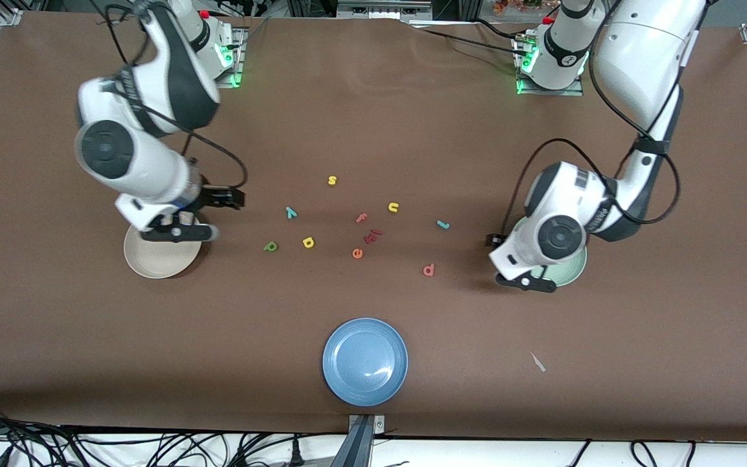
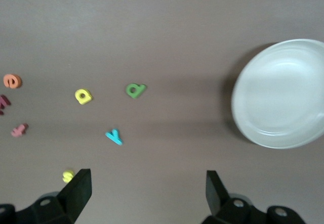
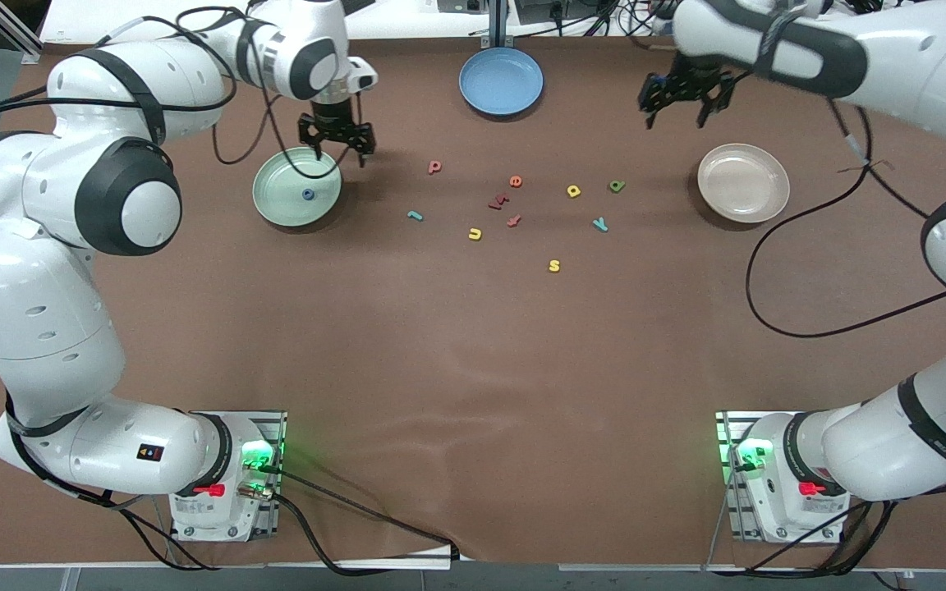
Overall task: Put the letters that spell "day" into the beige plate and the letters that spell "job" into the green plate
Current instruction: 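Grasp the cyan r with the left gripper while the right gripper grasps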
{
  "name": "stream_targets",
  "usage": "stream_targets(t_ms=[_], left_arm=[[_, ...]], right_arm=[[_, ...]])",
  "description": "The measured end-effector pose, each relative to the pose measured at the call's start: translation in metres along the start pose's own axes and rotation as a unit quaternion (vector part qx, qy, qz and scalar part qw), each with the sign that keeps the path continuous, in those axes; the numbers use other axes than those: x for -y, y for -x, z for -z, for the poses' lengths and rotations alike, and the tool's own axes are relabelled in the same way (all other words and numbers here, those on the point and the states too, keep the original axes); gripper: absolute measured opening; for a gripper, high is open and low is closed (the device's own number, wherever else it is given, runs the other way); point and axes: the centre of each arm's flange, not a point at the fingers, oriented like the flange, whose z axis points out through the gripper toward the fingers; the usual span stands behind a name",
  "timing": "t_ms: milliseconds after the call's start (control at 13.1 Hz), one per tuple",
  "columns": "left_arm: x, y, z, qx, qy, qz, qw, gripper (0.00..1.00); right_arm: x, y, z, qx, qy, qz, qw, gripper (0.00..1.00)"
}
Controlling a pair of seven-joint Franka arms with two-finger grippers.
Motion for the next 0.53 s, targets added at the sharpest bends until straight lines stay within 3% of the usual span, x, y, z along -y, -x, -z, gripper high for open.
stream_targets(t_ms=[229, 533], left_arm=[[-0.053, 0.015, 0.000, -0.012, 0.007, 0.122, 0.992, 1.00], [-0.079, 0.026, -0.018, 0.035, 0.056, 0.282, 0.957, 1.00]], right_arm=[[0.032, 0.015, -0.050, -0.030, -0.010, -0.010, 0.999, 1.00], [0.071, 0.023, -0.107, -0.064, -0.025, 0.004, 0.998, 1.00]])
